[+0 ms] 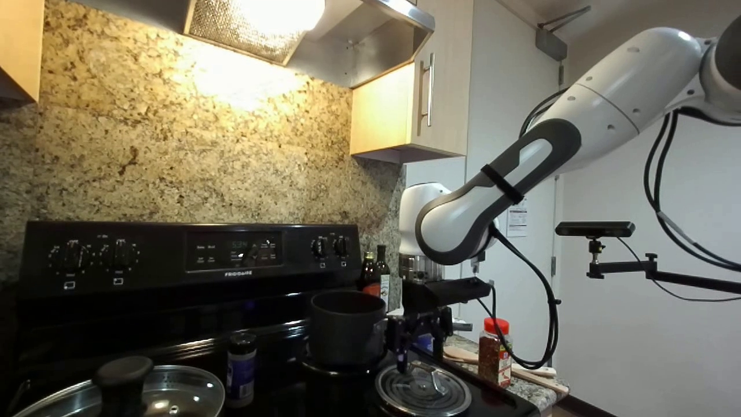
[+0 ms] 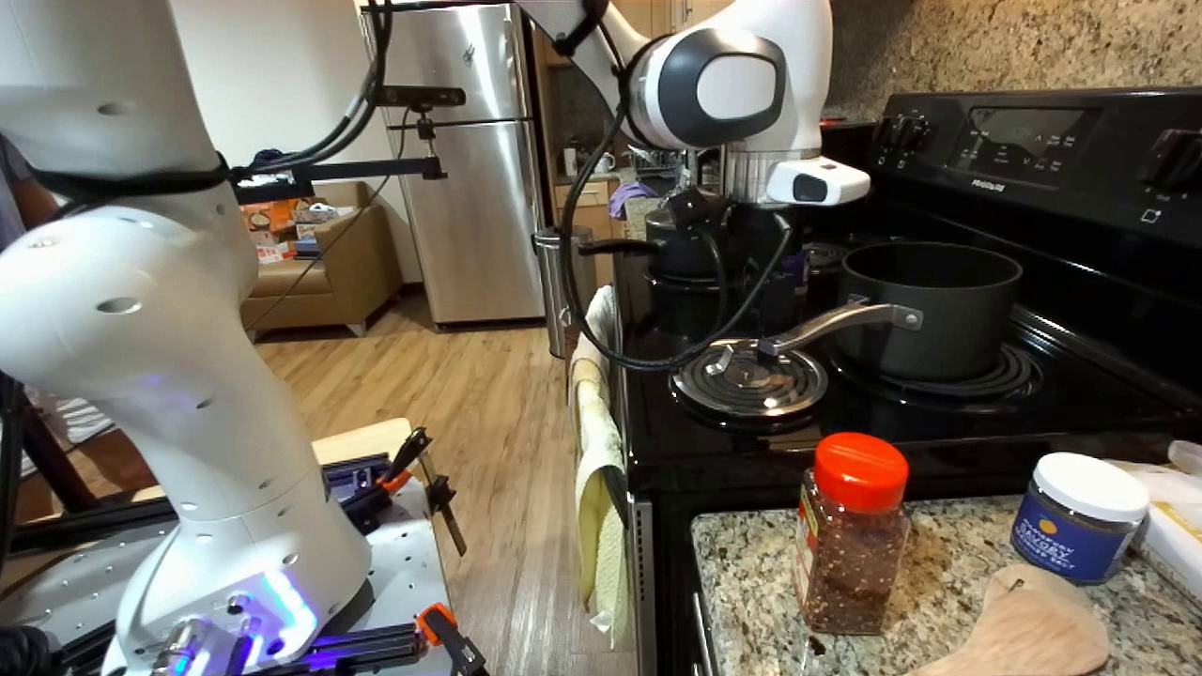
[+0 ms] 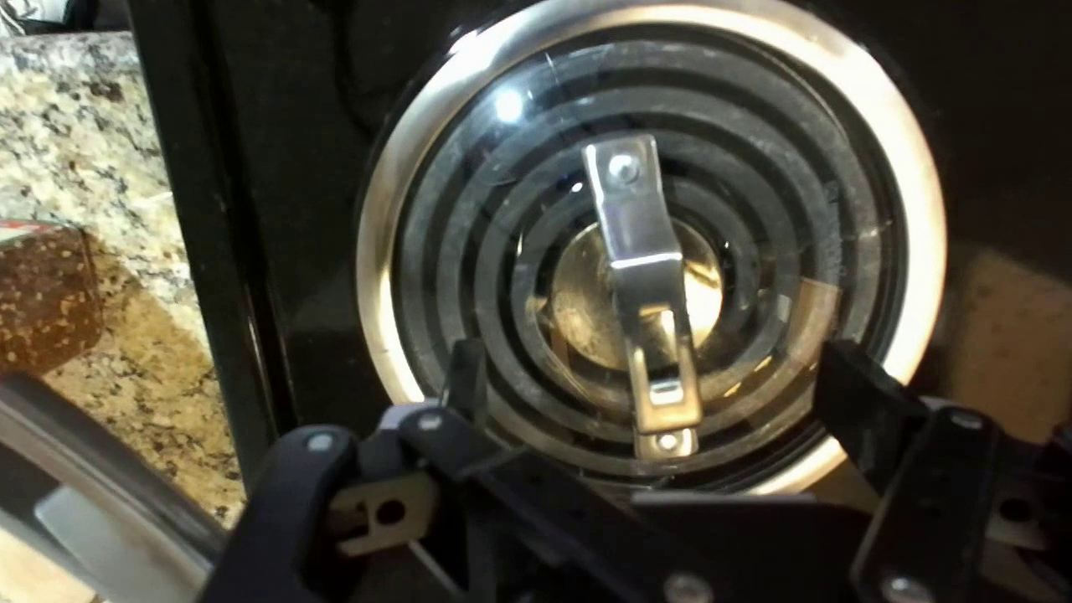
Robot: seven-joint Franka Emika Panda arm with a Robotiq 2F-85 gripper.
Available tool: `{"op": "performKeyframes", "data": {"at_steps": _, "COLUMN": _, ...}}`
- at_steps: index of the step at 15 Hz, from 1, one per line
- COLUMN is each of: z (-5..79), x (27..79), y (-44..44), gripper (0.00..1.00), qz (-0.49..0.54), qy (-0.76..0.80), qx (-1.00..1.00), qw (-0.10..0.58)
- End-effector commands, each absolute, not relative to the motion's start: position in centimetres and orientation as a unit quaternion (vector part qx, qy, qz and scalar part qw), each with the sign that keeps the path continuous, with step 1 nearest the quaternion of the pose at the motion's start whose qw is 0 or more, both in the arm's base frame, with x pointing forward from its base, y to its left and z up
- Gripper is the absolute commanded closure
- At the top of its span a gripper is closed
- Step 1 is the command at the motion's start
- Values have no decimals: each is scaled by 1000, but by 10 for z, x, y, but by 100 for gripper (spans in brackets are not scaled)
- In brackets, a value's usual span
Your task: Cover the grey pot with the pot on the stove
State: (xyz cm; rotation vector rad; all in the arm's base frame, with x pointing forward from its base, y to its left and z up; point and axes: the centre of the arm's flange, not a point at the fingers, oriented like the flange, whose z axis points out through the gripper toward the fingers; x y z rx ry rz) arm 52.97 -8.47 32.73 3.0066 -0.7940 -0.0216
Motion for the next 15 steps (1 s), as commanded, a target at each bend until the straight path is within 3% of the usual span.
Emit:
{"op": "performKeyframes", "data": {"at_steps": 1, "z": 320, "x": 542, "y": -90, "gripper": 26, "qz": -9, "qy": -223, "qx": 975, "qw": 5}}
{"op": "performKeyframes", "data": {"at_steps": 11, "z": 317, "x": 549, "y": -87, "gripper": 93, "qz": -19, "qy": -197, "qx": 980, "qw": 6}}
{"op": "performKeyframes", "data": {"at_steps": 12, "z": 318, "x": 548, "y": -87, "gripper": 98, "qz": -19, "qy": -198, "qx": 980, "qw": 7}}
{"op": "performKeyframes", "data": {"at_steps": 15, "z": 320, "x": 547, "y": -87, "gripper": 95, "qz": -20, "qy": -200, "qx": 980, "qw": 5}}
